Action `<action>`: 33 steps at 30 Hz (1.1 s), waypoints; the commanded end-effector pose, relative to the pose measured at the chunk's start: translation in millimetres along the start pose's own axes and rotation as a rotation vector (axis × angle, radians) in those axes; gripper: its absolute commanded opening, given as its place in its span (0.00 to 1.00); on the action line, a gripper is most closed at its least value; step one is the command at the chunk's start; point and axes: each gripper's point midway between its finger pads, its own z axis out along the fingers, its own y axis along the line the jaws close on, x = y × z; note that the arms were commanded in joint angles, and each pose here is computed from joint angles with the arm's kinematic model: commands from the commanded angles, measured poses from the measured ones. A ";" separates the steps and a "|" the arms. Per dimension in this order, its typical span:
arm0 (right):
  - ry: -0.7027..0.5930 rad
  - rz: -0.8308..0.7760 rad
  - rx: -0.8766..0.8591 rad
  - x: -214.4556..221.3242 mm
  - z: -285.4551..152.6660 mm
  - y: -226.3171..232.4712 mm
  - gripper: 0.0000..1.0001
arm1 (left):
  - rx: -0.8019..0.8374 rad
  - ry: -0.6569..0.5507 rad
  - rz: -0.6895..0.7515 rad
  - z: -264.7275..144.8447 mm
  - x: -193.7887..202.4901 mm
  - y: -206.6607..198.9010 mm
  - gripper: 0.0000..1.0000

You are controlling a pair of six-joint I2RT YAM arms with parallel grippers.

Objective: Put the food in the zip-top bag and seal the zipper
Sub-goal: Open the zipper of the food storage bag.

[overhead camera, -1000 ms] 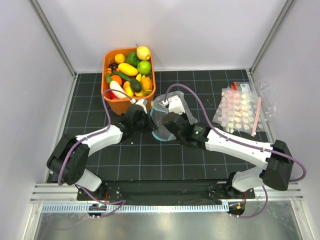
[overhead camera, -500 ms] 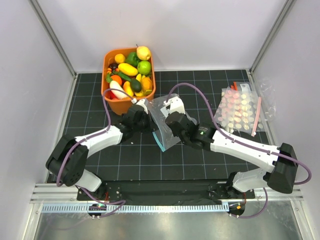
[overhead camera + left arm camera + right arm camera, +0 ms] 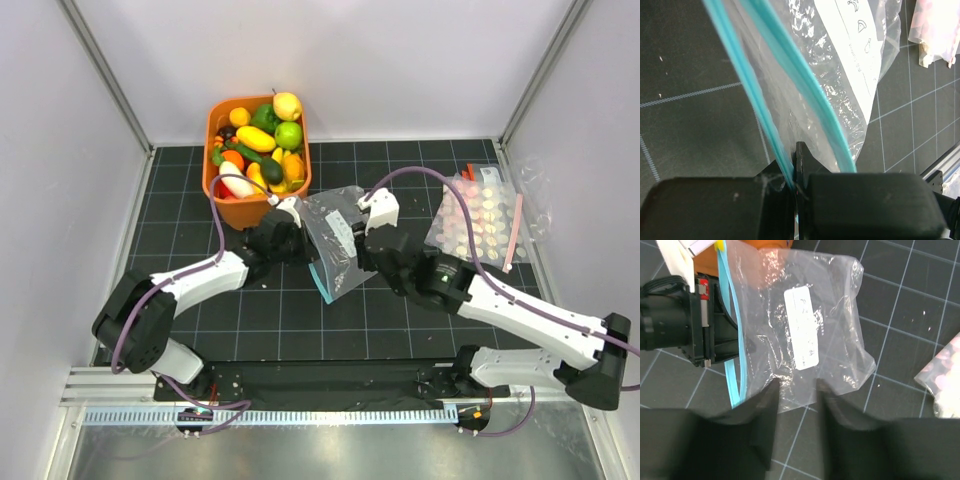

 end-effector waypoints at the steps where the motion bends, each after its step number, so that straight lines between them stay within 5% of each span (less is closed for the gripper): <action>1: -0.066 0.023 -0.038 -14.3 -3.5 3.7 0.45 | 0.017 -0.057 0.022 -6.8 -19.5 -11.4 0.00; 20: -0.008 -0.011 -0.341 34.8 43.2 85.7 0.56 | 0.116 -0.061 0.012 -25.0 -20.6 -32.0 0.00; 26: 0.005 -0.021 -0.276 43.2 61.2 83.4 0.55 | 0.156 -0.069 0.003 -33.6 -20.4 -38.4 0.00; 33: 0.007 -0.018 -0.077 43.8 81.0 59.6 0.38 | 0.165 -0.065 0.001 -35.1 -18.9 -39.5 0.00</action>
